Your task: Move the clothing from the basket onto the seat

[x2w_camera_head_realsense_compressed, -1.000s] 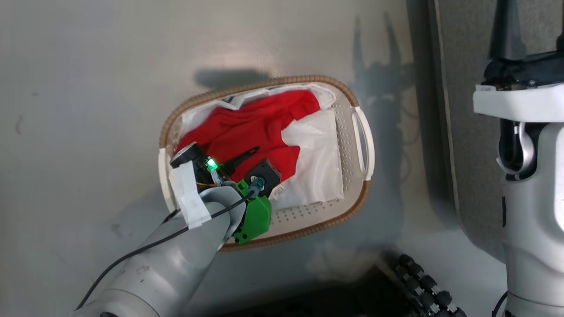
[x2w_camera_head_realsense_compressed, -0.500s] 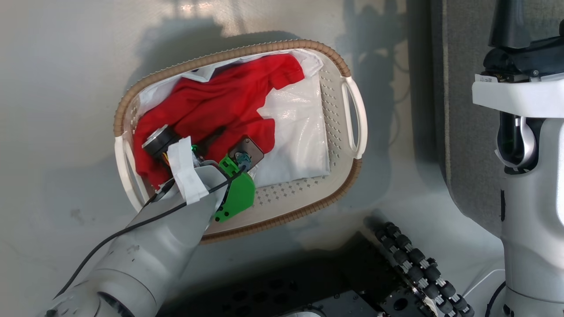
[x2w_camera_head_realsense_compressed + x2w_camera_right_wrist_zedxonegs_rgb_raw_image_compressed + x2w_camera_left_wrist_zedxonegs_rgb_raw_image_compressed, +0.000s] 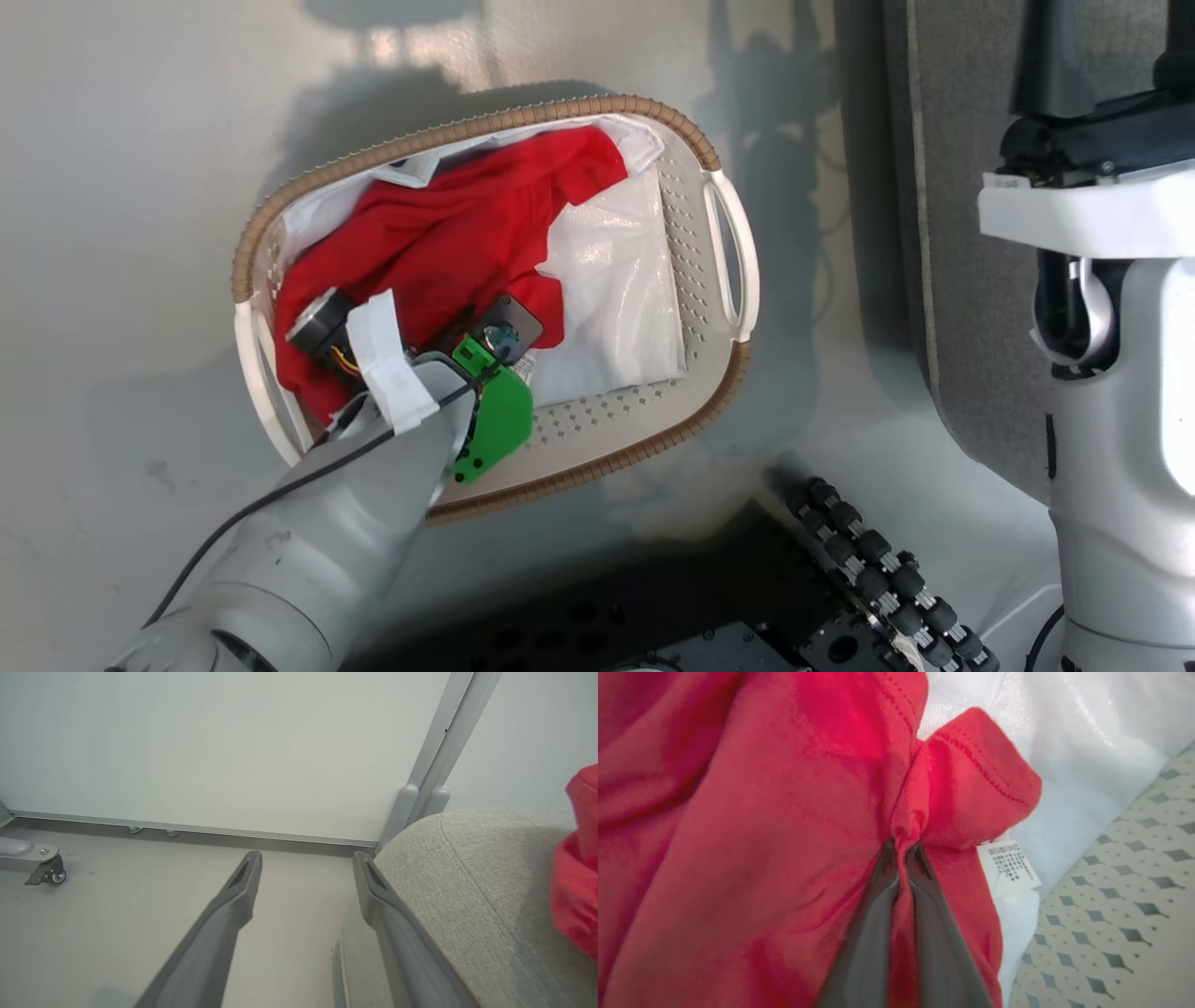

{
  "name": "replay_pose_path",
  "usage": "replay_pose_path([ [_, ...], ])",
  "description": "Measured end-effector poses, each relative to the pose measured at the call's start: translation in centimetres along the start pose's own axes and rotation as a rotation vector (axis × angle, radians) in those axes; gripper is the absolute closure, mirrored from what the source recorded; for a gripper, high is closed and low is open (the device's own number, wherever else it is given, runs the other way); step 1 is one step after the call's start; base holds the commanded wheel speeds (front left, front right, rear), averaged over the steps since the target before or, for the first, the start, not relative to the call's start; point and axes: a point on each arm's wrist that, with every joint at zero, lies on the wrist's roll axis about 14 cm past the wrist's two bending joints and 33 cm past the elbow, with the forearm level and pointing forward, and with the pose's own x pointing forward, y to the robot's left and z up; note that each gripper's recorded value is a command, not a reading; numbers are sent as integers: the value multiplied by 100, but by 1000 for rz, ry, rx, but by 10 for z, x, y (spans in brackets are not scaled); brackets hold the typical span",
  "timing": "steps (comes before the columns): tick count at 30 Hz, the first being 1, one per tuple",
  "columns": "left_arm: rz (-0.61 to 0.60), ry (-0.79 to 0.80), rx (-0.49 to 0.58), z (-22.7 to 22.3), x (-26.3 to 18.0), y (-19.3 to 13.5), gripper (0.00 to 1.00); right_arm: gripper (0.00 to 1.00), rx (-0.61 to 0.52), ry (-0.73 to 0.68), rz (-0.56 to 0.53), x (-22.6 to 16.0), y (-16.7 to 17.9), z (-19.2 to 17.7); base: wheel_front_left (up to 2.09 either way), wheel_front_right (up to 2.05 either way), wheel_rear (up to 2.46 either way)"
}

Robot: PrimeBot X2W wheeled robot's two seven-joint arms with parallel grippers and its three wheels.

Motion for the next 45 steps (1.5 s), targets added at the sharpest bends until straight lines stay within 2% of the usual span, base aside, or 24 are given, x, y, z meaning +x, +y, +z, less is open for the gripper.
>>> replay_pose_path([
  [10,-5,-200,-28,44,-37,-13,100,0,10,-4,21,-14,9,23,0,0,0],
  [17,22,-385,-65,91,-81,-20,100,0,5,-14,35,-33,16,47,0,0,0],
  [22,78,-523,-50,130,-123,-18,100,0,-2,-21,40,-53,19,66,0,0,0],
  [27,155,-645,0,166,-170,-11,100,0,6,-41,54,-71,26,86,0,0,0],
  [34,289,-809,128,200,-254,1,100,0,31,-86,94,-100,41,117,0,0,0],
  [45,491,-972,400,251,-383,-1,100,0,59,-221,196,-138,75,177,0,0,0],
])
